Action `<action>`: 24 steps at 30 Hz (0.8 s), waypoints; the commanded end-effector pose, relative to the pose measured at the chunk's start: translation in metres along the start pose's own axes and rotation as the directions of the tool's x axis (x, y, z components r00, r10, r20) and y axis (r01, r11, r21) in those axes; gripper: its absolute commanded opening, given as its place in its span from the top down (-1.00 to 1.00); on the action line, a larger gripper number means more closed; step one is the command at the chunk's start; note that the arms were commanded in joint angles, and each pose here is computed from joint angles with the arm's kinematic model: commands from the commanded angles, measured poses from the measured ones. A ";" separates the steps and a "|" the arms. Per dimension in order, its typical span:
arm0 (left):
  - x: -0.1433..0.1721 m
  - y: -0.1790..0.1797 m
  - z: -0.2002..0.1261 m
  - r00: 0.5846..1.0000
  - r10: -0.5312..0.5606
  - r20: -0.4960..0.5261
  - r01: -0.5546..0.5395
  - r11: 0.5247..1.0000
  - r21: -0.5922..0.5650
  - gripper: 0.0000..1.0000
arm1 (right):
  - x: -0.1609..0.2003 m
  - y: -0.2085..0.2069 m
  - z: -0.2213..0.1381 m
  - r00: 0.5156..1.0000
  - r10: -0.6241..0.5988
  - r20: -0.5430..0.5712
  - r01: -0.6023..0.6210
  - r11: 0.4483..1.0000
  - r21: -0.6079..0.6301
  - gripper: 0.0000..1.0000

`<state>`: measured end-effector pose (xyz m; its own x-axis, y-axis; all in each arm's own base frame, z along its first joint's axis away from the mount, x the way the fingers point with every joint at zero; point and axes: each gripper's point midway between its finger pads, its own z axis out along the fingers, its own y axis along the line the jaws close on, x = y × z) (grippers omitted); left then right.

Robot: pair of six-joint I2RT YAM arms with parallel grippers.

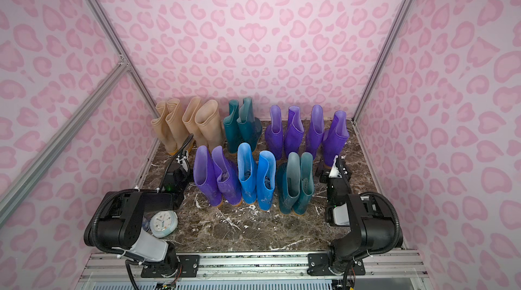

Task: Match and arrange rain boots in pairs
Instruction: Reset both arms

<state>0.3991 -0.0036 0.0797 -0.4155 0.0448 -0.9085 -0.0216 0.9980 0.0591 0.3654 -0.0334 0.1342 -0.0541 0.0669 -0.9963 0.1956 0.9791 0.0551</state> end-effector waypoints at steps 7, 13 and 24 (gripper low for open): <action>-0.006 -0.001 0.001 1.000 -0.002 0.016 0.002 1.000 0.010 -0.99 | 0.004 -0.008 0.005 0.999 -0.016 -0.035 0.019 0.996 0.088 -1.00; -0.006 -0.001 0.001 1.000 -0.002 0.017 0.002 1.000 0.011 -0.99 | 0.005 -0.008 0.004 0.999 -0.019 -0.037 0.022 0.996 0.088 -1.00; -0.006 -0.001 0.001 1.000 -0.002 0.016 0.002 1.000 0.010 -0.99 | 0.004 -0.007 0.003 0.999 -0.025 -0.033 0.028 0.996 0.090 -1.00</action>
<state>0.3984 -0.0045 0.0777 -0.4237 0.0449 -0.9047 -0.0153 0.9983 0.0566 0.3679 -0.0380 0.1234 -0.1172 0.0565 -0.9915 0.2685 0.9630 0.0231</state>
